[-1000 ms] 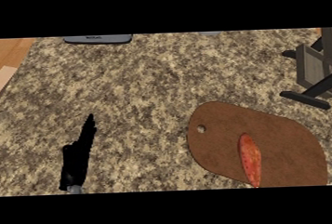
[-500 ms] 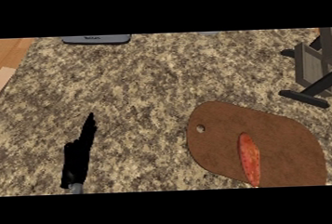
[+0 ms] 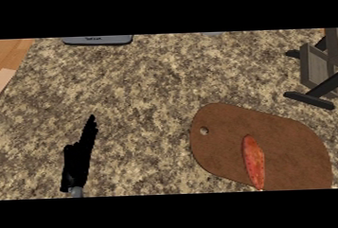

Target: Pick the can from the cutting board and place it in the tiered basket

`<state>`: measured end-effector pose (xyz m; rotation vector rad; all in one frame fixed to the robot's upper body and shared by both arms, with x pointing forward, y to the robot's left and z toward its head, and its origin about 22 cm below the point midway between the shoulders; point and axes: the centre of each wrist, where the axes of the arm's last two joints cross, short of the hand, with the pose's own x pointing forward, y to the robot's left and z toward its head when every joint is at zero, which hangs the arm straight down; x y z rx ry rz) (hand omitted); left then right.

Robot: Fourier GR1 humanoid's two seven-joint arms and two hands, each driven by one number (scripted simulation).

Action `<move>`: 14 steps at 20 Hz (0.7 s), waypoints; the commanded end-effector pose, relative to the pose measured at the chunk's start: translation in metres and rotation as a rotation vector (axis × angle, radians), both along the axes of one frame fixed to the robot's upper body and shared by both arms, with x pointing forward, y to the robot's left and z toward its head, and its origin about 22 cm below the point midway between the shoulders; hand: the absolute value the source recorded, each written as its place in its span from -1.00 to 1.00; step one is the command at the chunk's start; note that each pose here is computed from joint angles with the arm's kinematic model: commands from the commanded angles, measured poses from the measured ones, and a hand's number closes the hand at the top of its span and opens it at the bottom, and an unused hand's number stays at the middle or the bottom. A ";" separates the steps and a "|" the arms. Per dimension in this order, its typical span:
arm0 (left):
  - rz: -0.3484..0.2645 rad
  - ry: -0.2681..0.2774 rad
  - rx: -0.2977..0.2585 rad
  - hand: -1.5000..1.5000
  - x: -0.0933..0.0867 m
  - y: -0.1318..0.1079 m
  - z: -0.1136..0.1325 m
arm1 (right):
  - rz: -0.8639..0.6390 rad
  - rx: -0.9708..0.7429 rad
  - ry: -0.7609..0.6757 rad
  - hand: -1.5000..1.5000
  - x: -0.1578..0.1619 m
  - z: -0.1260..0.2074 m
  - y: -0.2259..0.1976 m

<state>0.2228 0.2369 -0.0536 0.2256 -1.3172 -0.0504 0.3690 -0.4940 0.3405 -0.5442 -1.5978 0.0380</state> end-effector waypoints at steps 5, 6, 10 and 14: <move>-0.013 0.001 0.006 0.00 -0.008 -0.006 -0.003 | -0.340 0.056 -0.156 -1.00 -0.063 0.031 -0.054; 0.013 -0.013 0.006 0.00 -0.007 0.003 -0.002 | -0.393 0.076 -0.126 -1.00 -0.077 0.032 -0.065; 0.021 -0.015 -0.004 0.00 -0.001 0.009 0.007 | -0.431 0.121 -0.133 -1.00 -0.132 0.033 -0.103; 0.031 -0.012 -0.009 0.00 -0.003 0.004 0.003 | -0.439 0.141 -0.139 -1.00 -0.176 0.036 -0.125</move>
